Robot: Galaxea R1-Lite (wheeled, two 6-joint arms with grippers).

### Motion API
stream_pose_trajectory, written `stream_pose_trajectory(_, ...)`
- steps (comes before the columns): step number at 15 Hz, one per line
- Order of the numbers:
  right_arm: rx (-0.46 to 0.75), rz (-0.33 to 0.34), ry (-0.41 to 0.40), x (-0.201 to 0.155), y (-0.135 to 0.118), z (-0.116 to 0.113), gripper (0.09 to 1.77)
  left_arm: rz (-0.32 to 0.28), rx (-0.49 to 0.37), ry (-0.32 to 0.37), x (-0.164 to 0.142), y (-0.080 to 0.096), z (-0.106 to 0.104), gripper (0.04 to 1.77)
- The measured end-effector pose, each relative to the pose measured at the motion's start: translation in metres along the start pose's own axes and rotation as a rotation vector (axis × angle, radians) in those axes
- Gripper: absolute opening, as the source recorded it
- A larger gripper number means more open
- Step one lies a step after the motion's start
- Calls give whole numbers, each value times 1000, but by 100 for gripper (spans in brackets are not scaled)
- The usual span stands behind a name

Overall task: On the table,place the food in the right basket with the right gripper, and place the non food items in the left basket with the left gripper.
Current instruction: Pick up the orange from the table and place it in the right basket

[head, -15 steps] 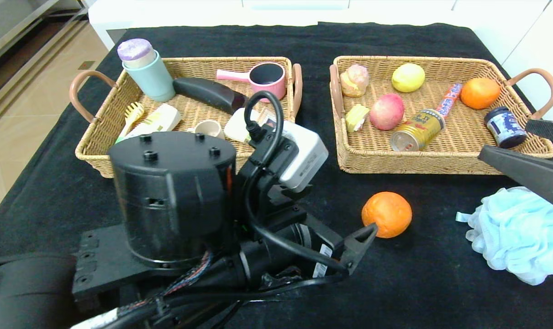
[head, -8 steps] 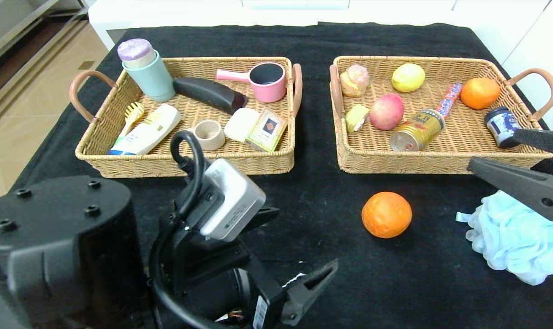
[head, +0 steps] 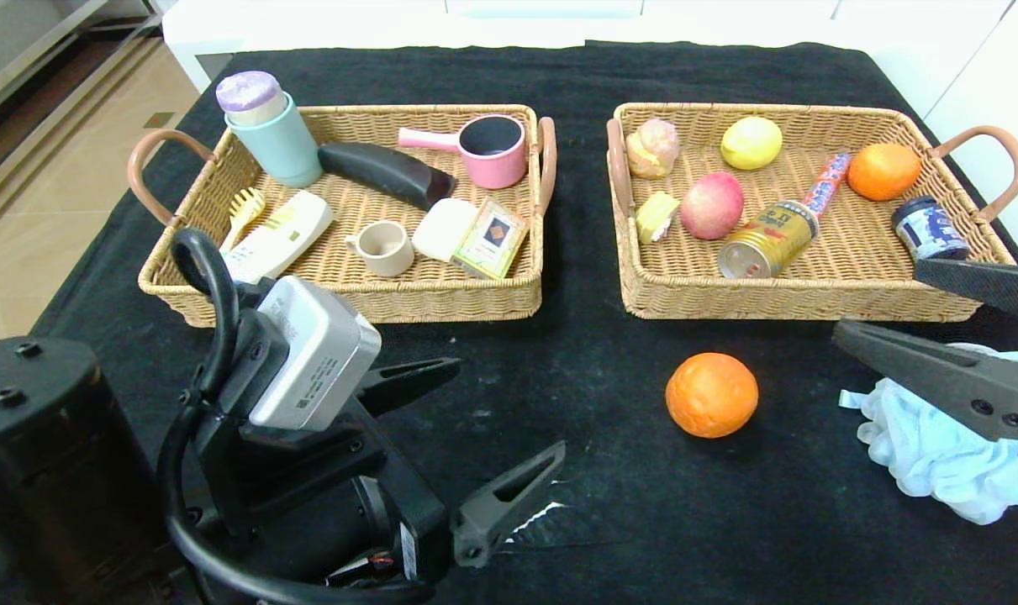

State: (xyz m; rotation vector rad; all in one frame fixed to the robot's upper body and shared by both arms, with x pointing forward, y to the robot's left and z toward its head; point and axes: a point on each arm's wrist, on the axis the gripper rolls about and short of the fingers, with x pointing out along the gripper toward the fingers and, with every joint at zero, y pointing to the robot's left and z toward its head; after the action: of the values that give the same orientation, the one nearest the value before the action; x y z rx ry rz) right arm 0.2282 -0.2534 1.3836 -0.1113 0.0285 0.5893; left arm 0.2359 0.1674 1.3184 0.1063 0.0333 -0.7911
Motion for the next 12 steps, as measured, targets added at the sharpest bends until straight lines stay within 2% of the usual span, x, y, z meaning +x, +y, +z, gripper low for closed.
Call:
stream_pose_trajectory(3, 11, -57, 83, 3, 12, -3, 171, -10, 0, 12, 2, 0, -3, 171)
stream_pose_trajectory(6, 126, -118, 157, 15, 24, 3, 171, 3, 0, 22, 4, 2, -5, 172)
stream_pose_trajectory(10, 185, -206, 349, 31, 29, 14, 171, 26, -1, 34, 7, 7, -8, 172)
stream_pose_trajectory(12, 260, -256, 457, 37, 34, 25, 171, 29, 0, 37, 7, 8, -8, 172)
